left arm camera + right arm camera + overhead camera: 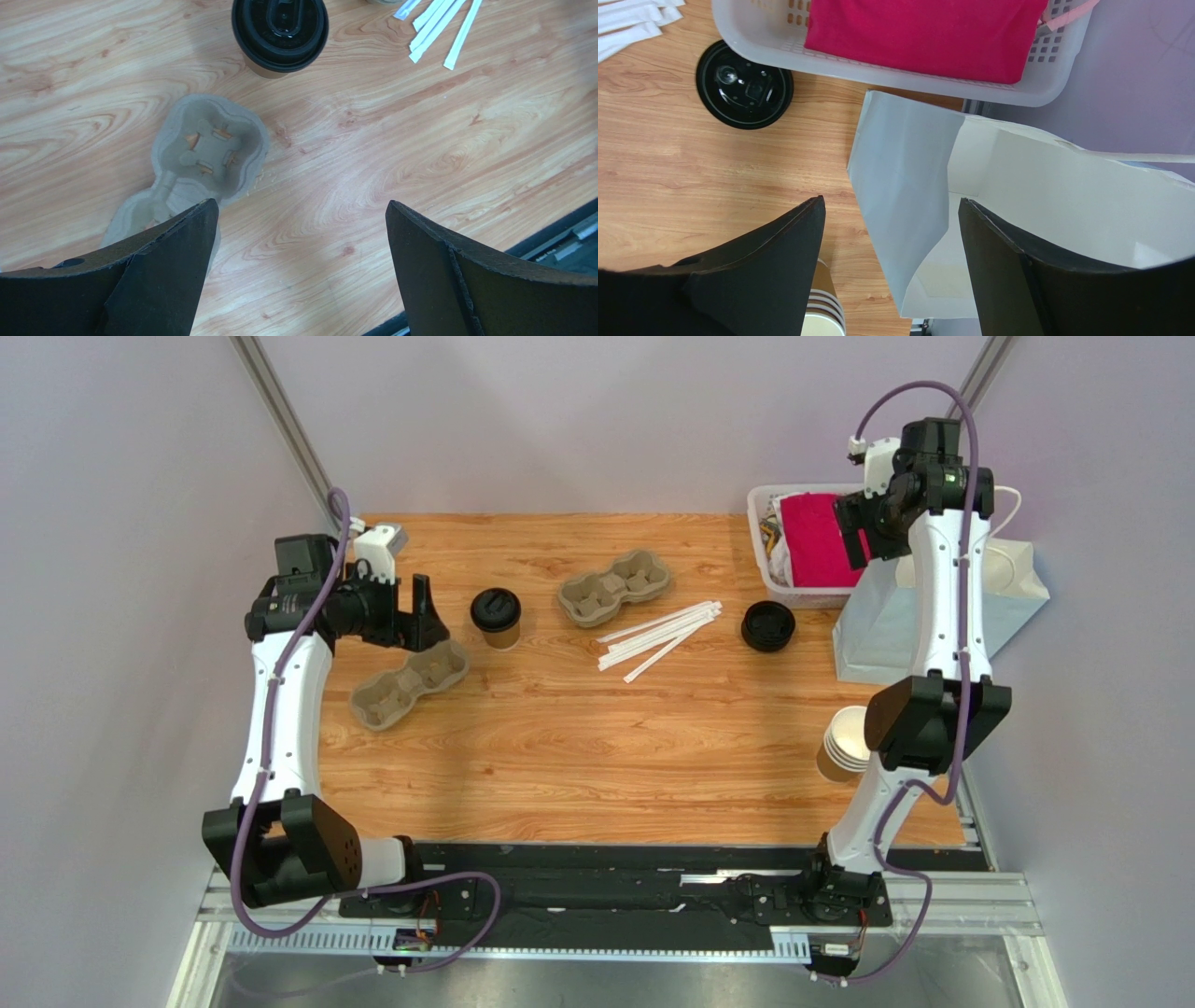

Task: Pack the takeout coffee

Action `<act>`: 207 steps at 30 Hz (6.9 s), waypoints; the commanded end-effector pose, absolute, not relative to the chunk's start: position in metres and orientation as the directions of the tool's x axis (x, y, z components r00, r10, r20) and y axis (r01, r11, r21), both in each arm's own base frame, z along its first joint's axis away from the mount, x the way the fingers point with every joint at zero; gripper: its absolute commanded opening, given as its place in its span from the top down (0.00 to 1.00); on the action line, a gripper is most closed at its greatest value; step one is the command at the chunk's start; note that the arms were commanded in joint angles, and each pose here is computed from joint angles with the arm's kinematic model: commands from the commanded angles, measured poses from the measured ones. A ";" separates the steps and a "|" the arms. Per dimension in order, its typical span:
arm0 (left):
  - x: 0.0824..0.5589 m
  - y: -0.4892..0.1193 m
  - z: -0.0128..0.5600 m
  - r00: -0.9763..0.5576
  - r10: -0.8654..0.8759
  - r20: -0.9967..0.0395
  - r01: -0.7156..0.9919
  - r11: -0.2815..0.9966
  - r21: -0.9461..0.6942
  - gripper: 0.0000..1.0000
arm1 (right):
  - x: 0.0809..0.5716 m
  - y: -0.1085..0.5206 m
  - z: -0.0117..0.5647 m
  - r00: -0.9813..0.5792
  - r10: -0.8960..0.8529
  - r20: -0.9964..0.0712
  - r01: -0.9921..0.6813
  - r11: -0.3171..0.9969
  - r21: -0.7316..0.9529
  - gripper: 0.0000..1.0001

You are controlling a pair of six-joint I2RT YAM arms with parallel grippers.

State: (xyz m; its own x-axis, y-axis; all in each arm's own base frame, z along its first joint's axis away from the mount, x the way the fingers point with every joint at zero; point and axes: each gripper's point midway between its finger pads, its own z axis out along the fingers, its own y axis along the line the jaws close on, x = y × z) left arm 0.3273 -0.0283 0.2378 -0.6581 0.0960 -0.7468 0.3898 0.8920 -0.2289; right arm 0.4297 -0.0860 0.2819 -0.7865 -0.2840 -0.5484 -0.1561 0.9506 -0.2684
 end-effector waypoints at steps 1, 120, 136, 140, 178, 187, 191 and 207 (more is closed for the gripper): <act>0.320 -0.039 0.269 -0.616 0.053 -0.786 0.415 0.870 -0.267 0.02 | 0.430 -0.109 0.297 -0.786 -0.272 -0.556 -0.089 0.938 -0.334 0.26; 0.309 -0.008 0.208 -0.790 -0.186 -0.584 0.100 0.900 -0.424 0.01 | 0.389 0.220 0.273 -0.161 -0.728 -0.666 -0.938 0.322 -0.126 0.64; 0.280 0.091 0.142 -0.715 -0.479 -0.509 -0.256 0.857 -0.447 0.04 | 0.383 0.219 0.294 -0.234 -0.659 -0.714 -0.896 0.432 -0.105 1.00; 0.275 0.092 0.117 -0.710 -0.563 -0.423 -0.327 0.796 -0.509 0.05 | 0.384 0.217 0.299 -0.230 -0.647 -0.727 -0.887 0.447 -0.117 1.00; 0.310 0.113 0.125 -0.588 -0.589 -0.555 -0.198 0.769 -0.607 1.00 | 0.359 0.219 0.314 -0.235 -0.615 -0.753 -0.897 0.435 -0.075 1.00; 0.303 0.076 0.300 -0.450 -0.022 -0.893 0.240 0.960 -0.145 1.00 | 0.336 0.217 0.330 -0.243 -0.593 -0.768 -0.903 0.428 -0.044 1.00; 0.294 0.038 0.395 -0.219 0.200 -0.955 0.378 0.920 0.105 1.00 | 0.324 0.215 0.326 -0.251 -0.614 -0.748 -0.909 0.415 -0.035 1.00; 0.208 -0.142 0.599 0.572 0.330 -0.751 0.539 0.539 0.648 1.00 | 0.314 0.229 0.325 -0.280 -0.611 -0.741 -0.911 0.412 0.005 1.00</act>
